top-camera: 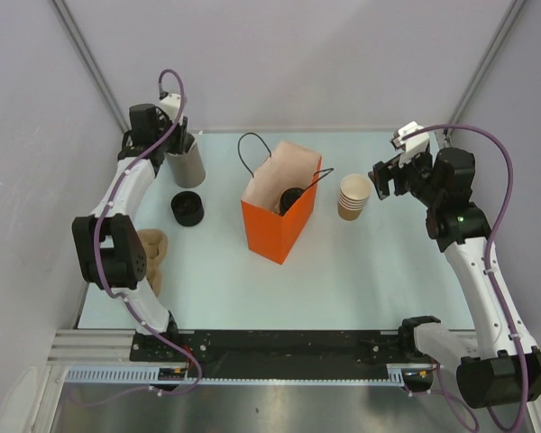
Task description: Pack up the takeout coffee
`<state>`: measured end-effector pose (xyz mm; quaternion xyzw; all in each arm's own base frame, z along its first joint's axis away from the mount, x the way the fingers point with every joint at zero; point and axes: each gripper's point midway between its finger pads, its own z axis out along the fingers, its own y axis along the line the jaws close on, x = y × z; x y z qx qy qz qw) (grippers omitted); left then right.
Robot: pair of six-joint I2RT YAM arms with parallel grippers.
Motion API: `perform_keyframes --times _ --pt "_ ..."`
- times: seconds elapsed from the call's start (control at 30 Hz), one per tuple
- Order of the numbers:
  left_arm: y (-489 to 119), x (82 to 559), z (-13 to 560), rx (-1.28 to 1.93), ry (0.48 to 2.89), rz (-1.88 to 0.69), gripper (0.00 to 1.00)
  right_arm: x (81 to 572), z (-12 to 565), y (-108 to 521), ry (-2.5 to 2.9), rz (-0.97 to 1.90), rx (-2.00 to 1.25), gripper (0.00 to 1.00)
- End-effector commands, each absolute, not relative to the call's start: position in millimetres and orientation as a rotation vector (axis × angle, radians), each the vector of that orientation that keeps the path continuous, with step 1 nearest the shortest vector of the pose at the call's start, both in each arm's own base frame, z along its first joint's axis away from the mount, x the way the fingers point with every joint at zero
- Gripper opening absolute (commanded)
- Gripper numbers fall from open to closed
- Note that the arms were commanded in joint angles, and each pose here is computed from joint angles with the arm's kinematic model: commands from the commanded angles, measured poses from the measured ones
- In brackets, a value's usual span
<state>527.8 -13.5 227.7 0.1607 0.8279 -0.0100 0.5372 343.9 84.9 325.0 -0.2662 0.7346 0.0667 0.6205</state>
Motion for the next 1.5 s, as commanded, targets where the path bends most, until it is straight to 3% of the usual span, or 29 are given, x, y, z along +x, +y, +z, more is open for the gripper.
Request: perform_keyframes --times 0.0,0.17,0.27,0.4,1.07,1.47 --pt "-12.8 533.6 236.3 0.401 1.939 0.004 0.36 346.1 330.2 86.3 1.668 0.163 -0.609 0.85" --pt "-13.1 531.5 234.6 0.410 1.950 0.002 0.33 346.4 328.8 87.1 1.671 0.165 -0.613 0.85" --pt "-13.9 530.0 232.4 0.415 1.959 -0.004 0.23 346.6 328.3 87.4 1.672 0.167 -0.615 0.85" --pt "-14.3 527.3 233.5 0.421 1.962 -0.005 0.00 347.5 327.3 86.7 1.676 0.165 -0.613 0.85" --pt "-25.3 510.9 340.0 0.400 1.784 -0.046 0.00 349.0 323.6 86.2 1.687 0.162 -0.615 0.85" --pt "-34.3 468.9 442.2 0.409 1.596 -0.057 0.00 351.8 320.0 84.8 1.699 0.154 -0.613 0.85"
